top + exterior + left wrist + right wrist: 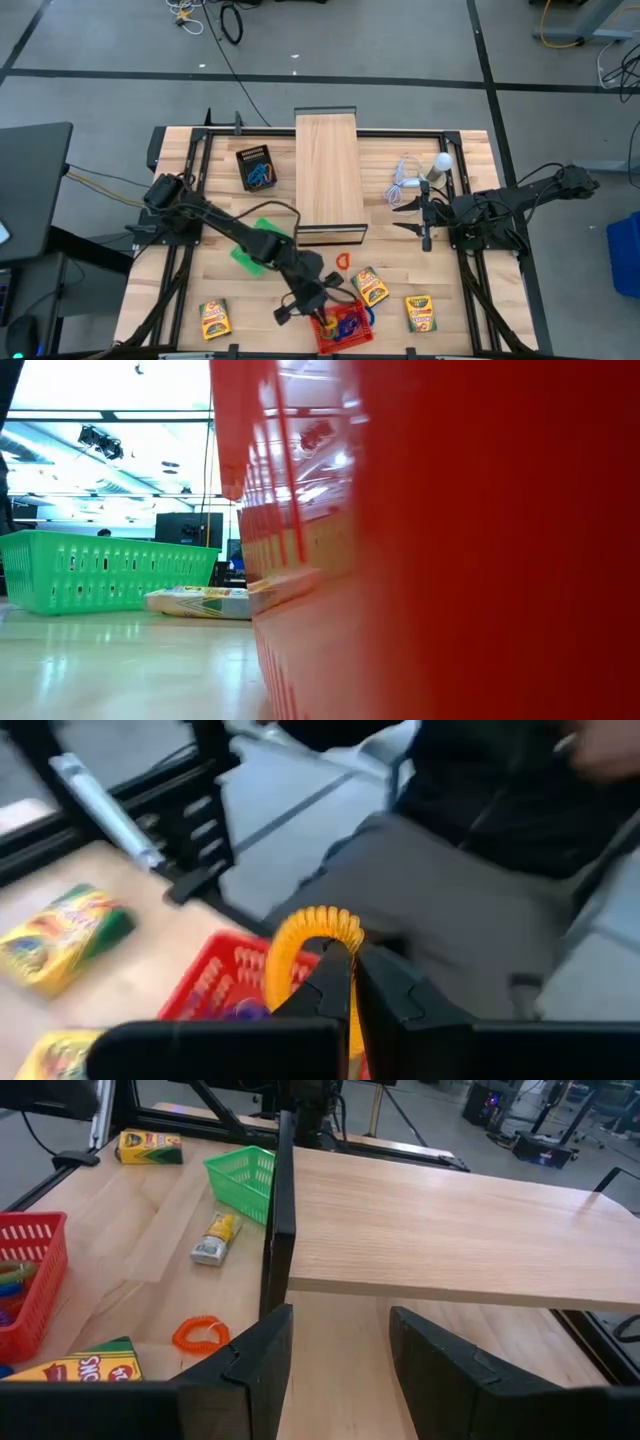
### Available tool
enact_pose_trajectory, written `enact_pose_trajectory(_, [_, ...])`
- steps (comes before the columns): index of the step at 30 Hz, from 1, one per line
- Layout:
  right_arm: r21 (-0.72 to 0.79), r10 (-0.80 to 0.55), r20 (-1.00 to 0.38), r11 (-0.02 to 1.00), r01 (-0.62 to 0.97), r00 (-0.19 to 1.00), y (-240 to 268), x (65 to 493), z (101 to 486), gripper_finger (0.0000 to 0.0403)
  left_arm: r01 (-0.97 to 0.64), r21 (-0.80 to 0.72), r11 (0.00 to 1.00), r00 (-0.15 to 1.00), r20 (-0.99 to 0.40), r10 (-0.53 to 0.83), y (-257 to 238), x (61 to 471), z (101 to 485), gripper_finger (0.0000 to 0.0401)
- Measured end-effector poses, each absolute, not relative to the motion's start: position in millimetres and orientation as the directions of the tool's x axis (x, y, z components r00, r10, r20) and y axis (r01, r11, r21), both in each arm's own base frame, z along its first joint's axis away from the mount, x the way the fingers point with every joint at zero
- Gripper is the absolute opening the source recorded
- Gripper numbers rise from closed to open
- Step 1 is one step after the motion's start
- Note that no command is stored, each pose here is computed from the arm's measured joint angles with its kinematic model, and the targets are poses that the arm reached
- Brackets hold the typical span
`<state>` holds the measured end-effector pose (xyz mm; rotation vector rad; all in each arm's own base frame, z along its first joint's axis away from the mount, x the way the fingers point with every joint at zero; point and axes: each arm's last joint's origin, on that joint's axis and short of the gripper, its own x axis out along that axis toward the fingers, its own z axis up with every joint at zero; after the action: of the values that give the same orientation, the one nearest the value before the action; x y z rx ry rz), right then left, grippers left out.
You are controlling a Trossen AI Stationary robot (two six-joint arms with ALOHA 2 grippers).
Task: Pick & Place Office Desk Supplies
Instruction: Put the yellow spring keychain into the red basket
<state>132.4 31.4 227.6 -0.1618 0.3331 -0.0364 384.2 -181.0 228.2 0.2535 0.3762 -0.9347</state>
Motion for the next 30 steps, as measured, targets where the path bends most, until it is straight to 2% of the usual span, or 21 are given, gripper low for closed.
enact_pose_trajectory(8, [-0.162,-0.061,-0.316,0.987,0.01,0.947,31,133,228,0.0176,0.818,-0.036,0.575,0.501,-0.448,-0.74,-173,404,182,0.0006])
enact_pose_trajectory(19, [-0.162,-0.062,-0.316,0.987,0.01,0.947,31,133,228,0.0176,0.781,-0.105,0.615,0.473,-0.543,-0.694,-165,407,157,0.0008])
enact_pose_trajectory(30, [-0.162,-0.062,-0.315,0.987,0.01,0.947,31,133,228,0.0176,0.762,-0.122,0.636,0.474,-0.564,-0.677,-164,407,155,0.0101])
